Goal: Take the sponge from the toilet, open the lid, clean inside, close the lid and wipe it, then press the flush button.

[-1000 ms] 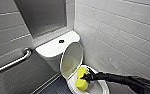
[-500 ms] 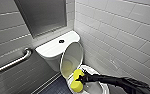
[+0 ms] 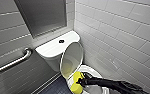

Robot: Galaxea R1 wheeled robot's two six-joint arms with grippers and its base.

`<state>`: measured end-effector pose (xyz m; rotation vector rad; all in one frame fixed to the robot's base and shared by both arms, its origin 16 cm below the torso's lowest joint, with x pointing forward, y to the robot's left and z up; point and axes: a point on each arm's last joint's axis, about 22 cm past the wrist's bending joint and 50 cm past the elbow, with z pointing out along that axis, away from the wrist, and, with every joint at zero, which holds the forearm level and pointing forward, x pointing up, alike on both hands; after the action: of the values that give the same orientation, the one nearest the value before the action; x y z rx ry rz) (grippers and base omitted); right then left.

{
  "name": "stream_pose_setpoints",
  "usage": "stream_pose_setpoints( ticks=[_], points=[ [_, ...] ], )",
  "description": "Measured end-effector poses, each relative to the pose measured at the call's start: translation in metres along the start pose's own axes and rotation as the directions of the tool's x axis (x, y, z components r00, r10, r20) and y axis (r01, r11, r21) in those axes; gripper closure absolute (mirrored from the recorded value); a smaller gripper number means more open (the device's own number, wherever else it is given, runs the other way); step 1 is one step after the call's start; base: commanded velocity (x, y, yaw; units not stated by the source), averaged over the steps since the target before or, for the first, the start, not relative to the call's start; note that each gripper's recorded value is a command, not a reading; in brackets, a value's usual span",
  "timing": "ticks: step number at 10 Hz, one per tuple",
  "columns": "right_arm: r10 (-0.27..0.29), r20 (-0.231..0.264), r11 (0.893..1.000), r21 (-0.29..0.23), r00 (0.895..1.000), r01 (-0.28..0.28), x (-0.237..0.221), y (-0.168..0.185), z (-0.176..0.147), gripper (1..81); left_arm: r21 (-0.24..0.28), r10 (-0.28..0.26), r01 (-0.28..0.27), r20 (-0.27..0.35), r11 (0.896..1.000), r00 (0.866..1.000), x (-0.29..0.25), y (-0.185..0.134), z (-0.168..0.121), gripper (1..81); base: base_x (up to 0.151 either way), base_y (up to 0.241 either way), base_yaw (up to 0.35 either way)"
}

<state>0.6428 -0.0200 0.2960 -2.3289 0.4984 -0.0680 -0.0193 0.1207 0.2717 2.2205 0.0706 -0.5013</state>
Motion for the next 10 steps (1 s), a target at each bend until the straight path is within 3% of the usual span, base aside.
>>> stream_pose_setpoints(
  ticks=[4,8,10],
  points=[
    [0.008,-0.032,1.0,-0.001,0.999,-0.008,-0.004,0.02,-0.001,81.1,0.0,0.0,0.0,0.0,1.0,1.0,0.0,0.0,0.0,1.0,0.0,0.0,0.0],
    [0.019,0.022,0.999,0.028,1.0,-0.02,-0.035,0.051,-0.032,81.1,0.0,0.0,0.0,0.0,1.0,1.0,0.0,0.0,0.0,1.0,0.0,0.0,0.0],
    [0.054,0.016,0.998,0.021,0.998,-0.054,-0.047,0.086,-0.055,81.1,0.0,-0.001,0.001,0.0,1.0,1.0,0.0,0.0,0.0,1.0,0.0,0.0,0.0]
  ],
)
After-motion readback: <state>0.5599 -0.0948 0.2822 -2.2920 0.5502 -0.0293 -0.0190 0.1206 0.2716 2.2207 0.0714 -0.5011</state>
